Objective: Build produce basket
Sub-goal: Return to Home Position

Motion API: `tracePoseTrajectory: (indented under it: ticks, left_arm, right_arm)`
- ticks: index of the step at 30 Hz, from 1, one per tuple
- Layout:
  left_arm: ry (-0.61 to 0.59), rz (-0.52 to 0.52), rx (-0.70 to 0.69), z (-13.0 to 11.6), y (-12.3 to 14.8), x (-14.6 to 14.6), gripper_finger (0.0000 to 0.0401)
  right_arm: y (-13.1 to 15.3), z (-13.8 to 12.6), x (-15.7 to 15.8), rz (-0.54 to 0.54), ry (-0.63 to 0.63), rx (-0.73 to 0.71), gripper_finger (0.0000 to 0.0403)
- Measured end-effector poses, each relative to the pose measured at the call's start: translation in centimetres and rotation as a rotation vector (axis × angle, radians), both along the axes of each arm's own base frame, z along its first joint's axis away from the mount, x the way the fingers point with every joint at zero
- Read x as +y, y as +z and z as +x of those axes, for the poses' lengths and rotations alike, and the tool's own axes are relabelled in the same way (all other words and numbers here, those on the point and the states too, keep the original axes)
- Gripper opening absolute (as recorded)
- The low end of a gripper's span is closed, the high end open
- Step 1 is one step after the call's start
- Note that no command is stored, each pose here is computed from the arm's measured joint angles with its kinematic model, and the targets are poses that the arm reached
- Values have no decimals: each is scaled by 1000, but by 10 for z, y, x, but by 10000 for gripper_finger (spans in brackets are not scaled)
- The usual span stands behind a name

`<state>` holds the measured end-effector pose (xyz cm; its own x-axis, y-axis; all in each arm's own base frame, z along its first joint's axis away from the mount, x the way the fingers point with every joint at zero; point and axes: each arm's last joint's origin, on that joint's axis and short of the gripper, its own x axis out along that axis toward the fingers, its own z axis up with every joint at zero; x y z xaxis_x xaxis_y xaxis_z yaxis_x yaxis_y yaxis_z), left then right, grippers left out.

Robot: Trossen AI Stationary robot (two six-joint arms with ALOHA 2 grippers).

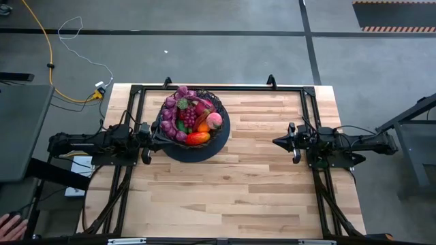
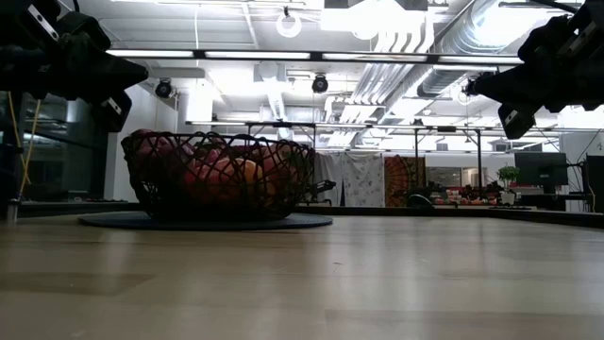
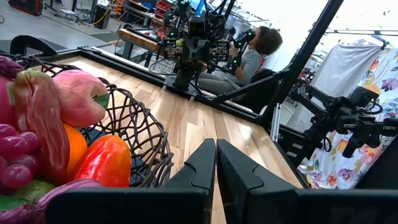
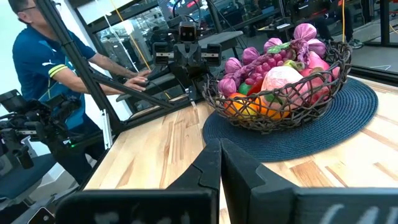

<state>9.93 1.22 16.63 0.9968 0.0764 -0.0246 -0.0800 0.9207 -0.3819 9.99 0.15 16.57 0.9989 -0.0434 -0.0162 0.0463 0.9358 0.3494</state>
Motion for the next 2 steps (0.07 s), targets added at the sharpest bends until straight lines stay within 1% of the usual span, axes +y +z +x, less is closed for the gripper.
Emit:
tracePoseTrajectory:
  ticks: [2]
  left_arm:
    - [0, 0, 0, 0, 0, 0, 5]
  right_arm:
    - [0, 0, 0, 0, 0, 0, 0]
